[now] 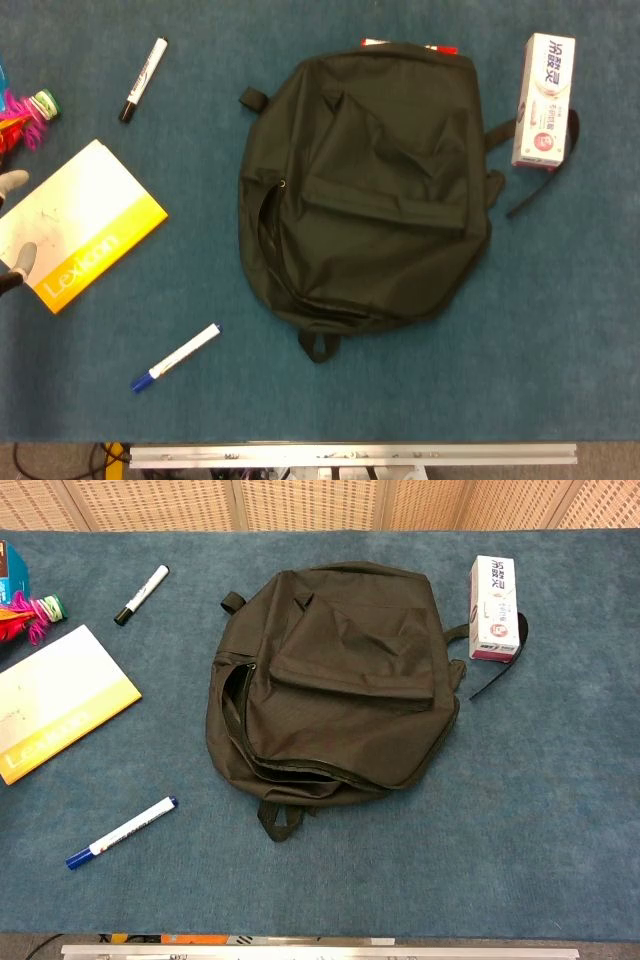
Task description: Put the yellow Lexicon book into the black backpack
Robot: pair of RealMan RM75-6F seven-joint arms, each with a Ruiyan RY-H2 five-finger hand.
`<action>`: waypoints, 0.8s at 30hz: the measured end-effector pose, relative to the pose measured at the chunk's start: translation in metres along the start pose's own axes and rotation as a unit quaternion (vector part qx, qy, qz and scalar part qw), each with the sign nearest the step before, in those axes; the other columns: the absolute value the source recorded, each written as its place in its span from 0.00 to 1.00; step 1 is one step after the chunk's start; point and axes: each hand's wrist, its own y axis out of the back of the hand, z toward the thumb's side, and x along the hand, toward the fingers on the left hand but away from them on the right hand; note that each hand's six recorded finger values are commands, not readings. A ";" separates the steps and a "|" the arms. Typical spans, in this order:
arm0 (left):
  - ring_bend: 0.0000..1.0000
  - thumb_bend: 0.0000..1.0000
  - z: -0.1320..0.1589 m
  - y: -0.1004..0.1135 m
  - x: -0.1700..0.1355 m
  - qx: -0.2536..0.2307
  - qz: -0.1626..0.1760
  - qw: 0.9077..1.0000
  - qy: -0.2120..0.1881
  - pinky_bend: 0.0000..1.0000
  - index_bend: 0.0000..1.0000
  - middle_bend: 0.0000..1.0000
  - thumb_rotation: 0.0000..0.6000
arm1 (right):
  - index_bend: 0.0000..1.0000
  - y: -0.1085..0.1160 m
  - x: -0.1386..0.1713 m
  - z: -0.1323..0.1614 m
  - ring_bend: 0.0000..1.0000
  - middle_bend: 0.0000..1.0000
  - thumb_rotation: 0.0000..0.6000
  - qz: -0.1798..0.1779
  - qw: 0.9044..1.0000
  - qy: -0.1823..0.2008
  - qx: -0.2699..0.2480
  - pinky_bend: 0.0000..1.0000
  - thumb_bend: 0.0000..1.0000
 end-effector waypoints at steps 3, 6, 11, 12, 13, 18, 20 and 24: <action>0.08 0.27 0.000 -0.001 0.001 0.000 -0.002 1.000 0.000 0.10 0.22 0.11 1.00 | 0.28 0.000 -0.001 -0.001 0.29 0.36 1.00 -0.001 1.000 -0.001 0.000 0.38 0.09; 0.08 0.27 0.000 -0.001 0.000 0.001 -0.003 1.000 0.000 0.10 0.22 0.11 1.00 | 0.28 0.001 -0.002 -0.001 0.29 0.36 1.00 -0.004 1.000 -0.001 -0.001 0.38 0.09; 0.08 0.27 -0.001 0.001 -0.001 0.001 0.000 1.000 0.001 0.10 0.22 0.11 1.00 | 0.28 0.008 -0.004 0.001 0.29 0.36 1.00 -0.021 1.000 0.003 -0.004 0.38 0.09; 0.08 0.27 -0.001 0.001 -0.001 0.001 0.000 1.000 0.001 0.10 0.22 0.11 1.00 | 0.28 0.009 -0.004 0.001 0.29 0.36 1.00 -0.026 1.000 0.003 -0.005 0.38 0.09; 0.08 0.27 -0.001 0.001 -0.001 0.001 0.001 1.000 0.000 0.10 0.22 0.11 1.00 | 0.28 0.011 -0.004 0.001 0.29 0.36 1.00 -0.030 1.000 0.004 -0.005 0.38 0.09; 0.08 0.27 0.000 0.002 -0.002 0.000 0.001 1.000 -0.002 0.10 0.22 0.11 1.00 | 0.28 0.015 -0.004 0.000 0.29 0.36 1.00 -0.044 0.999 0.002 -0.010 0.38 0.09; 0.08 0.27 0.000 0.002 -0.002 0.001 0.001 1.000 -0.002 0.10 0.22 0.11 1.00 | 0.28 0.016 -0.004 -0.001 0.29 0.36 1.00 -0.045 0.999 0.001 -0.010 0.38 0.09; 0.08 0.27 0.002 0.002 -0.002 0.002 -0.002 1.000 -0.005 0.10 0.22 0.11 1.00 | 0.28 0.017 -0.004 -0.002 0.29 0.36 1.00 -0.047 0.999 -0.001 -0.010 0.38 0.09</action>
